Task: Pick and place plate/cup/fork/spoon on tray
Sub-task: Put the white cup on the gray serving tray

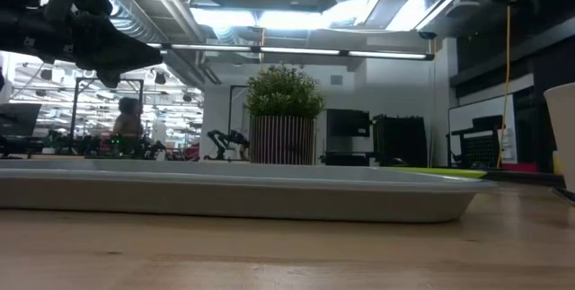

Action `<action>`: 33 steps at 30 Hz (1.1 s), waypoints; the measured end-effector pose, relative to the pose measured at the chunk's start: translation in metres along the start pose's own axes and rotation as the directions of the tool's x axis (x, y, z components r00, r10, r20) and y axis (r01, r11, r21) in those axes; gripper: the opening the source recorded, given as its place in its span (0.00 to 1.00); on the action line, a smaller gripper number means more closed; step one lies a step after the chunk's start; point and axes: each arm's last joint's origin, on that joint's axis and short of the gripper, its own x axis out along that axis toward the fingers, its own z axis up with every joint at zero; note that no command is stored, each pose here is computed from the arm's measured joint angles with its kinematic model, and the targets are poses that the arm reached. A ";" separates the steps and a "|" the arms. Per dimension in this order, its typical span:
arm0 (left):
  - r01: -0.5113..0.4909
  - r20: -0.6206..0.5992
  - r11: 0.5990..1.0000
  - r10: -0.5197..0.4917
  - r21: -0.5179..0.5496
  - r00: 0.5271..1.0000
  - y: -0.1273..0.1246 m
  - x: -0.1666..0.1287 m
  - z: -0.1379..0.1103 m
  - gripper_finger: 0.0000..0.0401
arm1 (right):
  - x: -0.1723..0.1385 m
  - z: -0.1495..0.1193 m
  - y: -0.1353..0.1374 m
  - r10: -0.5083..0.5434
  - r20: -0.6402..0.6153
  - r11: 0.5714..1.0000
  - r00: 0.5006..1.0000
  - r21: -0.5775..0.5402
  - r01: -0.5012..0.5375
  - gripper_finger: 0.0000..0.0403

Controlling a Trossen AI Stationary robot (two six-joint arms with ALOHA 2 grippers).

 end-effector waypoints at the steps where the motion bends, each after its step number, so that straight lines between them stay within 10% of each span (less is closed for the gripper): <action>1: 0.000 0.000 1.000 0.000 0.000 1.000 0.000 0.000 0.000 0.13 | 0.003 0.001 0.002 0.006 -0.023 1.000 1.000 0.007 -0.006 0.35; 18: -0.001 0.000 1.000 0.001 0.003 1.000 0.000 0.000 0.000 0.13 | 0.021 0.020 0.017 0.121 0.006 0.992 0.993 -0.029 -0.121 0.35; 33: -0.001 0.000 1.000 0.001 0.001 1.000 0.000 0.000 0.000 0.13 | 0.020 0.000 0.004 -0.068 -0.169 0.996 0.983 0.037 0.075 0.35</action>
